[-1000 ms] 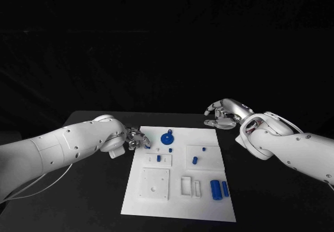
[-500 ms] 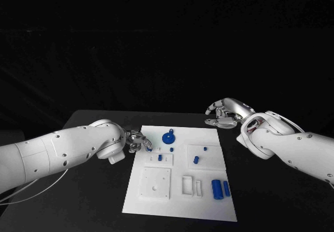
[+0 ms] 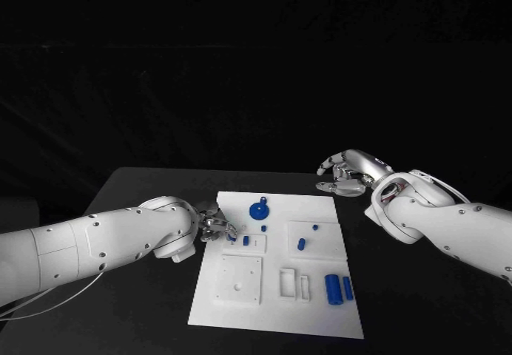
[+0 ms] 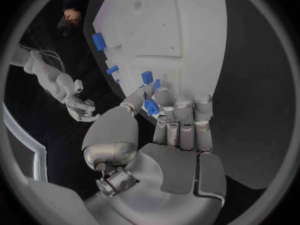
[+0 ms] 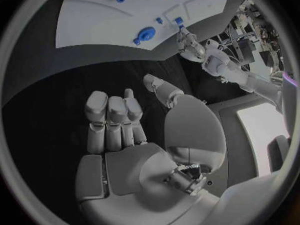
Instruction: Assemble the parts on the task board
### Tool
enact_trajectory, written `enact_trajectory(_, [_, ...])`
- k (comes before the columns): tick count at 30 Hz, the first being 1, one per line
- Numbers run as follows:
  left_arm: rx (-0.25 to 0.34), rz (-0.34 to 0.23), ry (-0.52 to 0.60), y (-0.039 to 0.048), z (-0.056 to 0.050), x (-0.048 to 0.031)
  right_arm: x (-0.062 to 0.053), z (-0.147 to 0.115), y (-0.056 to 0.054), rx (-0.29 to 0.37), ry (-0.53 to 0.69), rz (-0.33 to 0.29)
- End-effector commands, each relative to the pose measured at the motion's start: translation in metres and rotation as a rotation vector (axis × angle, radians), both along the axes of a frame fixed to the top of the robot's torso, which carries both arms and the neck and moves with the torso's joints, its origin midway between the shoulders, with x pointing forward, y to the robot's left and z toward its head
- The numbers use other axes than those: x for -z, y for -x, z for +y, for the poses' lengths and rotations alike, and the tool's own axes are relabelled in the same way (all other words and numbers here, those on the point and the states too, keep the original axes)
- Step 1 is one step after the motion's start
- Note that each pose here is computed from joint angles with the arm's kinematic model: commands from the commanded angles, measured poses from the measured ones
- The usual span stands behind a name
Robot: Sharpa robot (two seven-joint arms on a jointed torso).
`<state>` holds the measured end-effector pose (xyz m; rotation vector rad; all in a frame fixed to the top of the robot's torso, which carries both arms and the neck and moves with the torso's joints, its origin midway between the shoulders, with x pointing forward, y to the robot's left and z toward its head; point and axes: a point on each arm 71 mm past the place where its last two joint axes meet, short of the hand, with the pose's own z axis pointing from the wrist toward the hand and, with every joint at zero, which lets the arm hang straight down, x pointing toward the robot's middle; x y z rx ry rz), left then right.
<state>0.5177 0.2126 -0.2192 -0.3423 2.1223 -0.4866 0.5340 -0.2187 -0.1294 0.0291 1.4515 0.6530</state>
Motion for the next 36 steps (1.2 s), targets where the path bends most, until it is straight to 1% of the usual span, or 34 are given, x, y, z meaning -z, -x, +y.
enact_trajectory(1, [0.006,-0.062,-0.026,-0.0018,-0.002,-0.0035,0.0,0.001,0.001,-0.013,0.004,0.004])
enact_trajectory(5, [0.016,-0.063,-0.037,-0.0029,-0.006,-0.0027,0.0,0.001,0.001,-0.013,0.005,0.005])
enact_trajectory(10, [0.03,-0.042,-0.051,-0.0016,-0.009,0.0016,0.0,0.002,0.001,-0.014,0.005,0.005])
enact_trajectory(14, [0.031,-0.029,-0.06,-0.0003,-0.008,0.005,0.0,0.001,0.001,-0.014,0.004,0.006])
enact_trajectory(18, [0.035,-0.021,-0.067,0.0005,-0.008,0.0059,0.001,0.001,0.0,-0.014,0.01,0.016])
enact_trajectory(30, [0.034,-0.008,-0.086,0.0021,-0.004,0.0081,0.001,0.001,0.001,-0.016,0.009,0.014])
enact_trajectory(36, [0.04,0.004,-0.089,0.0041,-0.004,0.0098,0.001,0.001,0.0,-0.015,0.009,0.015])
